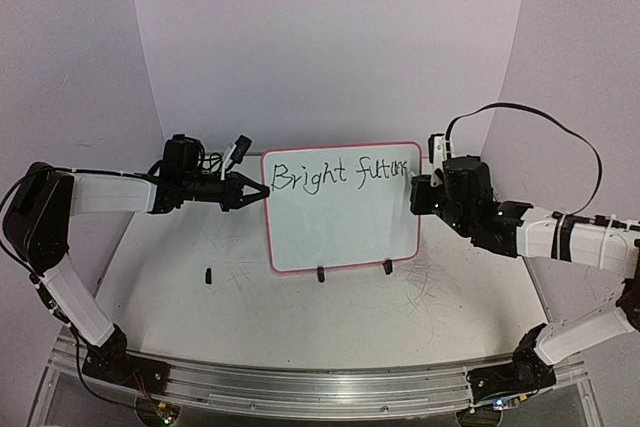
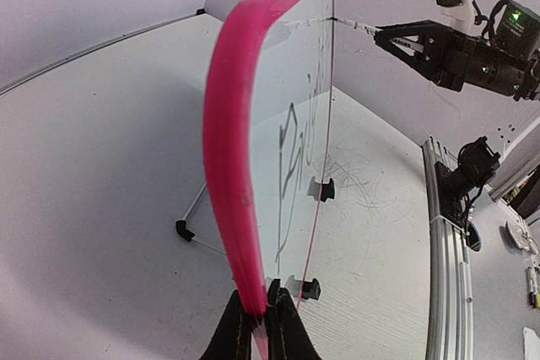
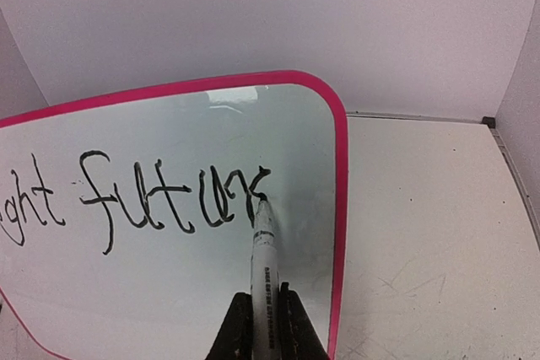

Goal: Write a sentence on the whiteboard

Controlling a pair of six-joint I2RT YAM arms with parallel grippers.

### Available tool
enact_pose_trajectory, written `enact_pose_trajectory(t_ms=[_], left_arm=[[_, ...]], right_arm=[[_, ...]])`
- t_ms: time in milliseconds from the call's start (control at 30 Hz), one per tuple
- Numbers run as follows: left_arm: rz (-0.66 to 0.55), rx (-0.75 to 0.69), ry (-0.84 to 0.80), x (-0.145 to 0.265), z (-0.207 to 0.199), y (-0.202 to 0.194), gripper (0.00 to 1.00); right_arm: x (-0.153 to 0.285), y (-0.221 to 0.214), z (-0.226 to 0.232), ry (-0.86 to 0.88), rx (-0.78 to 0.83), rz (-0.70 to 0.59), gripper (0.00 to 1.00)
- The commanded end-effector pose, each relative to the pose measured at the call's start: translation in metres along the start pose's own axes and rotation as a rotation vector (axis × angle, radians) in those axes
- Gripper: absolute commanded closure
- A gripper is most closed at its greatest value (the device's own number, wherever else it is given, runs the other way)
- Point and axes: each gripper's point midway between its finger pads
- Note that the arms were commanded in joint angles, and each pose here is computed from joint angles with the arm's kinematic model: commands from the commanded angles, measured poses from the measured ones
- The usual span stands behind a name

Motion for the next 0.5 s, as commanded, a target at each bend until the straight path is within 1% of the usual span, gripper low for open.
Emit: enact_pose_trajectory(t_ms=[0,300,467], left_arm=[[-0.096,-0.157,0.024,0.011,-0.0125,0.0345,1.0],[-0.1,-0.162,0.025,0.0123,-0.014,0.0358,1.0],[-0.1,-0.163,0.024,0.0124,-0.0147,0.0362,1.0]], right_arm=[[0.0026,0.0148,-0.0149,-0.073,-0.049,-0.025,1.0],[0.0033,0.0154,-0.0239,-0.124,-0.058,-0.025,1.0],[0.0021,0.0227,-0.0229,-0.116,-0.058,-0.053,1.0]])
Point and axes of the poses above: each gripper's point midway between its finger pads, its own x axis back along the fingers, its own z axis along the line the jaws close on, y = z × x, and after that the axes turned 15 degrees about x, right-handed
